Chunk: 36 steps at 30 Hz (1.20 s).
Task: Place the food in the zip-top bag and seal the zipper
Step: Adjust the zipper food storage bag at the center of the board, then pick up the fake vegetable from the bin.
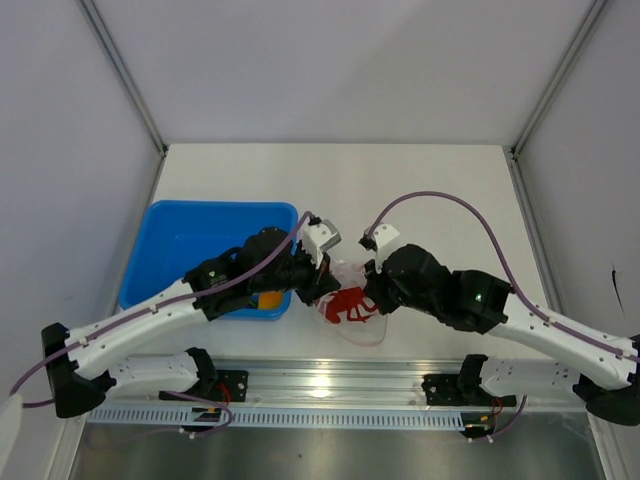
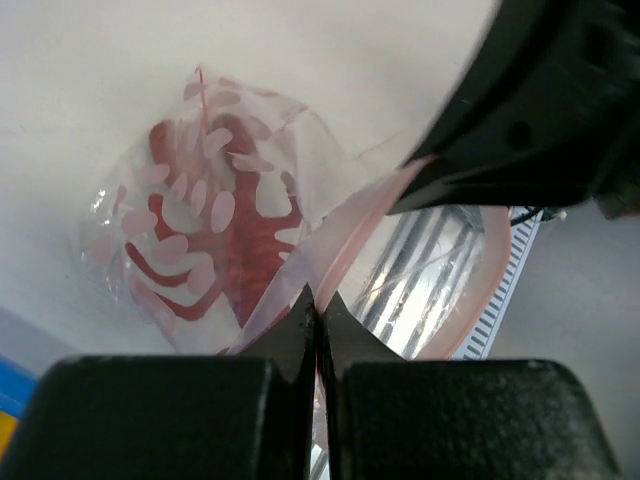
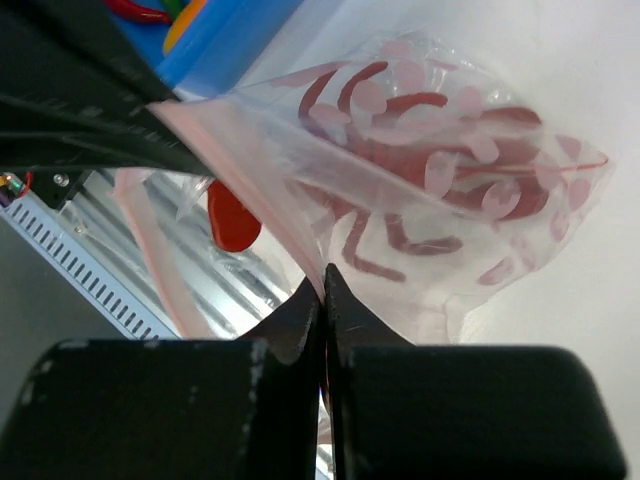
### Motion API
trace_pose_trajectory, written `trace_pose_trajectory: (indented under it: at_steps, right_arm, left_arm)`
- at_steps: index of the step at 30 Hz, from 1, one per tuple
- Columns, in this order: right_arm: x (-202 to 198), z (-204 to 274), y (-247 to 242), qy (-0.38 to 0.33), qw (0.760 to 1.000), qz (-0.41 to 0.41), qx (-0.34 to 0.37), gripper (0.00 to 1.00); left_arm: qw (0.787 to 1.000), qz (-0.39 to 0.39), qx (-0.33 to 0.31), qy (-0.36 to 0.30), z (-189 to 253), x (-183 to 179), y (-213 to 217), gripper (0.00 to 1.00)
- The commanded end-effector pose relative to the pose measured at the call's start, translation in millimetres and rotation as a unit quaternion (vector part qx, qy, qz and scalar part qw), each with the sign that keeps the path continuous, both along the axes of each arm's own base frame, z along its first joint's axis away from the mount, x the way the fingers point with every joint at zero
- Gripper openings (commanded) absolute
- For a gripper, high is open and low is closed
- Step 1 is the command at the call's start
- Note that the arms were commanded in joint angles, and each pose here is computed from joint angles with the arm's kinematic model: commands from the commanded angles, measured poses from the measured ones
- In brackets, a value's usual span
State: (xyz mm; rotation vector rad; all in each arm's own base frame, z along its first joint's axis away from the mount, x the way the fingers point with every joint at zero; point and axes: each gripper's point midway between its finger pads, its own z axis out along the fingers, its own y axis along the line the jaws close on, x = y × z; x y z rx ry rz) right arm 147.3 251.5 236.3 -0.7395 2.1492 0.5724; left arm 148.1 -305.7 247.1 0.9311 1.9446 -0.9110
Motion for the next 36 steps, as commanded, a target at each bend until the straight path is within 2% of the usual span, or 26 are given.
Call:
trace_pose_trajectory:
  at_steps: [1, 5, 6, 7, 9, 10, 12, 14, 15, 16, 19, 21, 23, 24, 25, 28, 30, 32, 34, 36]
  right_arm:
    - [6.3, 22.2, -16.3, -0.012, 0.997, -0.079, 0.021, 0.00]
    - [6.3, 31.6, -27.1, -0.009, 0.989, -0.143, 0.030, 0.00]
    - [5.3, 28.1, -27.5, -0.003, 0.988, -0.150, 0.027, 0.00]
    - [3.6, 26.7, -28.1, 0.007, 0.986, -0.164, 0.033, 0.00]
    - [6.4, 23.1, -31.5, 0.010, 0.982, -0.186, 0.035, 0.00]
    - [6.7, 22.3, -31.6, 0.011, 0.981, -0.191, 0.036, 0.00]
    - [9.8, 19.3, -32.6, 0.011, 0.978, -0.208, 0.034, 0.00]
    - [13.1, 19.7, -32.6, 0.008, 0.976, -0.215, 0.032, 0.00]
    - [14.5, 17.1, -31.0, 0.008, 0.976, -0.215, 0.025, 0.00]
    - [17.7, 17.3, -31.7, 0.007, 0.976, -0.218, 0.024, 0.00]
    - [24.4, 14.8, -30.4, 0.016, 0.974, -0.223, 0.025, 0.00]
    - [26.4, 13.3, -29.0, 0.017, 0.976, -0.216, 0.025, 0.00]
    - [33.9, 13.2, -31.0, 0.015, 0.976, -0.217, 0.025, 0.00]
    - [34.3, 11.9, -29.6, 0.022, 0.977, -0.212, 0.025, 0.00]
    - [36.9, 11.2, -29.2, 0.023, 0.977, -0.211, 0.023, 0.00]
    - [45.1, 12.9, -30.8, 0.023, 0.978, -0.208, 0.022, 0.00]
    - [50.5, 13.0, -32.0, 0.022, 0.978, -0.207, 0.017, 0.00]
    - [52.9, 13.2, -30.5, 0.025, 0.979, -0.203, 0.012, 0.00]
    - [54.8, 13.3, -29.9, 0.028, 0.980, -0.199, 0.010, 0.00]
    - [57.3, 12.6, -29.4, 0.029, 0.980, -0.196, 0.007, 0.00]
  left_arm:
    - [0.999, 0.027, -0.029, 0.013, 18.1, 25.1, -15.1, 0.01]
    - [0.997, 0.051, -0.040, 0.033, 23.8, 45.2, -28.5, 0.03]
    - [0.997, 0.051, -0.044, 0.034, 25.8, 47.5, -31.2, 0.07]
    - [0.997, 0.059, -0.046, 0.032, 28.1, 52.5, -33.2, 0.17]
    - [0.996, 0.063, -0.052, 0.028, 32.2, 54.8, -33.2, 0.27]
    - [0.996, 0.073, -0.052, 0.024, 32.7, 57.7, -30.0, 0.35]
    - [0.994, 0.089, -0.057, 0.016, 35.3, 58.0, -18.3, 0.66]
    - [0.990, 0.118, -0.079, -0.006, 52.8, 59.2, 0.9, 0.83]
    - [0.988, 0.136, -0.076, -0.004, 45.9, 61.7, 12.7, 0.97]
    - [0.982, 0.156, -0.101, -0.019, 62.9, 59.8, 28.9, 0.99]
    - [0.970, 0.206, -0.123, -0.025, 74.4, 59.0, 68.6, 1.00]
    - [0.955, 0.269, -0.124, -0.022, 80.6, 74.1, 98.9, 1.00]
    - [0.946, 0.314, -0.082, 0.023, 56.4, 79.4, 122.7, 0.99]
    - [0.928, 0.362, -0.084, 0.037, 60.2, 92.7, 144.0, 0.99]
    - [0.918, 0.388, -0.058, 0.065, 44.6, 93.2, 157.6, 0.99]
    - [0.883, 0.454, -0.036, 0.117, 20.9, 112.5, 188.3, 1.00]
    - [0.837, 0.525, -0.013, 0.154, -3.3, 124.1, 217.5, 0.99]
    - [0.801, 0.572, 0.000, 0.179, -18.3, 128.6, 239.0, 0.99]
    - [0.775, 0.594, 0.010, 0.215, -38.4, 135.7, 246.8, 1.00]
    - [0.737, 0.619, 0.011, 0.271, -62.4, 137.4, 255.3, 0.99]
